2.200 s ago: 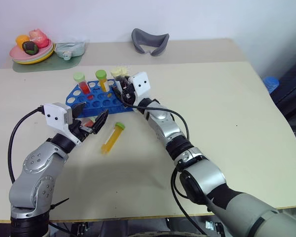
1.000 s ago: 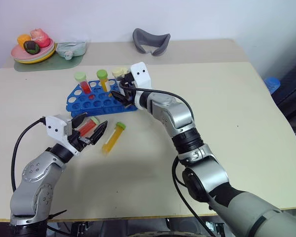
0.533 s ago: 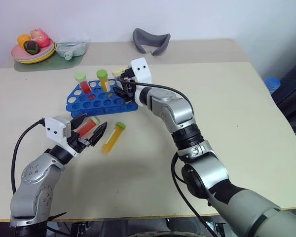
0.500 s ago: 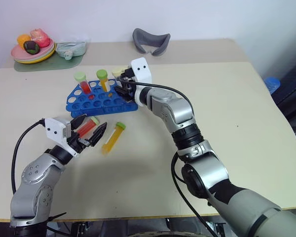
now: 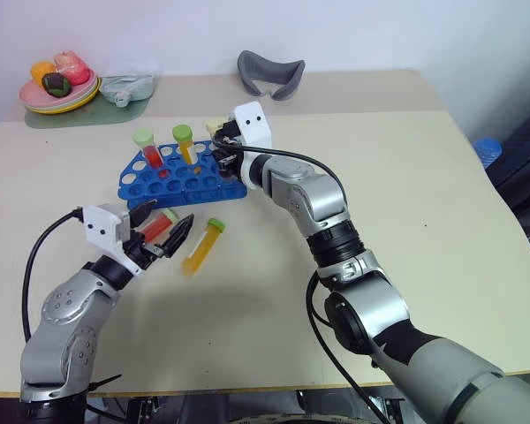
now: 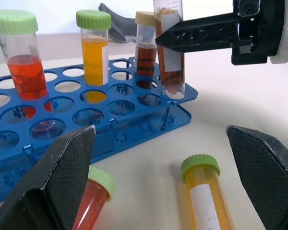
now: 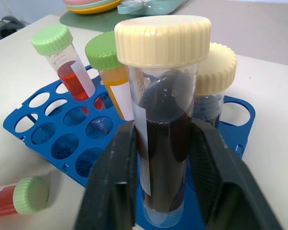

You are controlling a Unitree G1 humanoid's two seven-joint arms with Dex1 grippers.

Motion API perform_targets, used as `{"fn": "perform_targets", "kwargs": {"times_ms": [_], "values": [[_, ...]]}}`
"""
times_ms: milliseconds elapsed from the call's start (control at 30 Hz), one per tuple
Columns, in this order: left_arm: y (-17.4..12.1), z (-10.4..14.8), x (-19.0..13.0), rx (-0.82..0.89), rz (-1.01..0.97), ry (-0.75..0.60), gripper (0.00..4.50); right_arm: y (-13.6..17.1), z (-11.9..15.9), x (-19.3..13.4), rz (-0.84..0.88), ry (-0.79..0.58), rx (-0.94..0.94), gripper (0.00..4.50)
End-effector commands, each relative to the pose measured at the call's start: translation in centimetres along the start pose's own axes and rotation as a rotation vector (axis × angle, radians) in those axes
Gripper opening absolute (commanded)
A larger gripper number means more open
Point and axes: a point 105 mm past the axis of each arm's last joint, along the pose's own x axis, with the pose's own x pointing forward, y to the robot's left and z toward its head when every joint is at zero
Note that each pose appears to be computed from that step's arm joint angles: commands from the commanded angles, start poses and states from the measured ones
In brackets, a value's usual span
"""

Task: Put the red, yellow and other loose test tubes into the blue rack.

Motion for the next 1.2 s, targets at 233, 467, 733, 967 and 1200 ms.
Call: {"fn": "perform_targets", "kwargs": {"times_ms": [233,467,733,967,1200], "values": [[-0.8,1.3,0.5,0.019,-0.022,-0.038,4.5,2.1,1.9,-0.9,0.096,-0.122,-0.064,1.3],[-1.3,1.9,0.8,0.022,-0.026,-0.046,4.5,2.3,-0.2,-1.4,0.102,-0.188,-0.133,1.3],[-2.0,3.1,1.3,0.026,-0.032,-0.051,4.5,1.8,-0.9,-1.4,0.07,-0.255,-0.156,1.3],[-2.2,3.5,1.5,0.02,-0.037,-0.046,4.5,0.9,-1.0,-1.3,0.03,-0.277,-0.154,1.3],[-2.2,3.1,1.0,0.017,-0.041,-0.035,4.5,0.3,-1.3,-1.3,0.011,-0.277,-0.152,1.3]]}}
